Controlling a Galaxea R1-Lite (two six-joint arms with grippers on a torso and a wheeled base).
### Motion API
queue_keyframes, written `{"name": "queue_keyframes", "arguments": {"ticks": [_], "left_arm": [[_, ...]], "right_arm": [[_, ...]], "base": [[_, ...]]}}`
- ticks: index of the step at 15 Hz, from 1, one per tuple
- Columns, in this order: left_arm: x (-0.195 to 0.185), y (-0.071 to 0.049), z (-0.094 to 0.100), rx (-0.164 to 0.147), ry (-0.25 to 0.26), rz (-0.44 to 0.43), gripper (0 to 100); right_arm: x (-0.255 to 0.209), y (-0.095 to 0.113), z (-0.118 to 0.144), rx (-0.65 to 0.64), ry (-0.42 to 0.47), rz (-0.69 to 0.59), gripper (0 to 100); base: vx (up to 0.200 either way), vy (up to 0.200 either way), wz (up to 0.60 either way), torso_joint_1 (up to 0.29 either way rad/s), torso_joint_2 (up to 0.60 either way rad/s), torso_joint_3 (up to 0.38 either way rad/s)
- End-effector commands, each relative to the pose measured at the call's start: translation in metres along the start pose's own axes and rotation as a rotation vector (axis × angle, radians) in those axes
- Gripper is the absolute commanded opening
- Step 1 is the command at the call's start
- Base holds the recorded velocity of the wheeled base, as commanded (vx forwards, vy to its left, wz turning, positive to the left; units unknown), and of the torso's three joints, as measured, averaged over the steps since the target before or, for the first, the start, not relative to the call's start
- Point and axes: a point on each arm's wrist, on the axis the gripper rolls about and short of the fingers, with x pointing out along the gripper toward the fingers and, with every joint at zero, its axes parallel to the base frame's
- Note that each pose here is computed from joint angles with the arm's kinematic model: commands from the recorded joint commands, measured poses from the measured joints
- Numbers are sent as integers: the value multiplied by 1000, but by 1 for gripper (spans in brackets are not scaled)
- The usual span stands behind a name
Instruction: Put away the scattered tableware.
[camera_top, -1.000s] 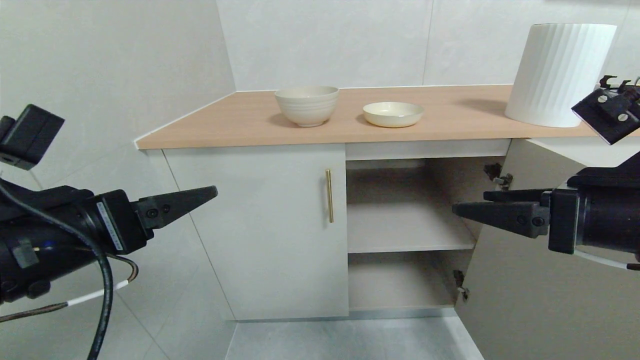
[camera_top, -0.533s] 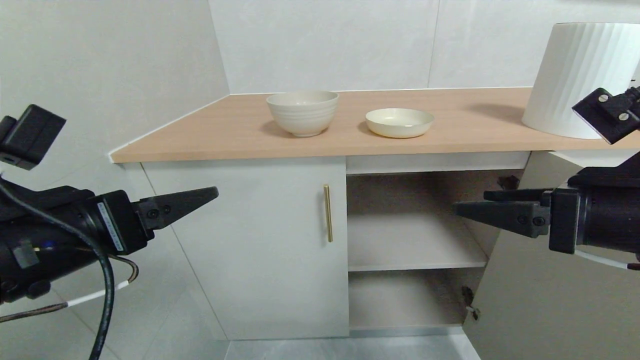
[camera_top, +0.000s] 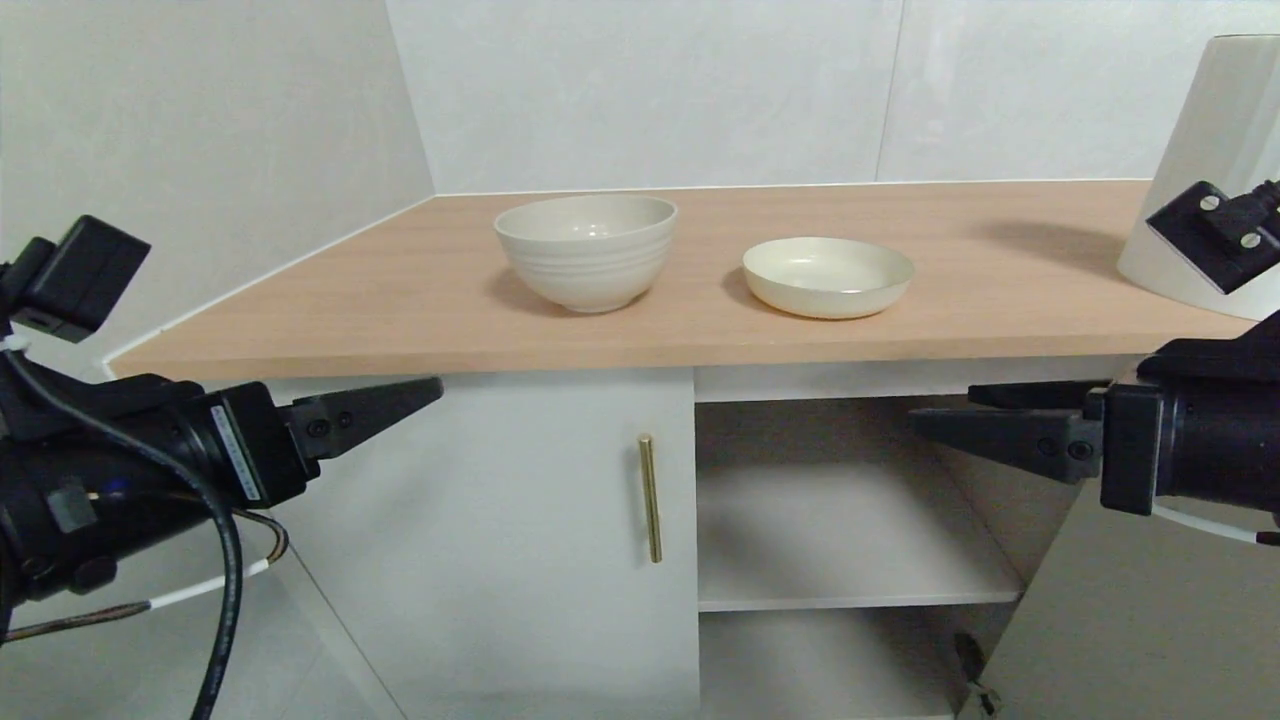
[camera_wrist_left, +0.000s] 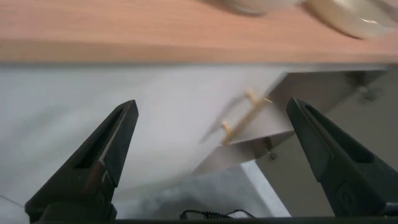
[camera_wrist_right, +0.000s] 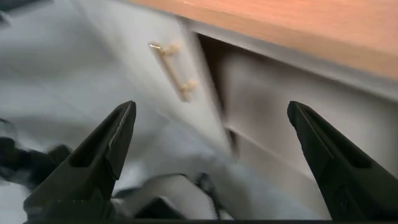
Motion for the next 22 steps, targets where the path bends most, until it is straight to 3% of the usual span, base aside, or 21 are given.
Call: {"name": "queue_keyframes", "arguments": {"ticks": [1,7,11,19,22], "left_arm": [[1,0,0,-1,3,2,100],[1,0,0,-4,2,0,100],[1,0,0,-4,2,0,100],[17,4,-3,-9,40,24,100],[44,3,4,-11,70,33,100]], "right_arm": [[-7,1,-5,-43,-6,5,100],[-8,0,-9,-84,-41,11,100],[-7,0,-9,-84,-39,13,100],[4,-4,-14,-82,-3,6,100],[22,-14,-16,-74,1,-19,100]], "base": [[0,0,0,0,0,0],[0,0,0,2,-9,-6],[0,0,0,71,-232,-250],[0,0,0,177,-499,-291],[0,0,0,198,-481,-279]]}}
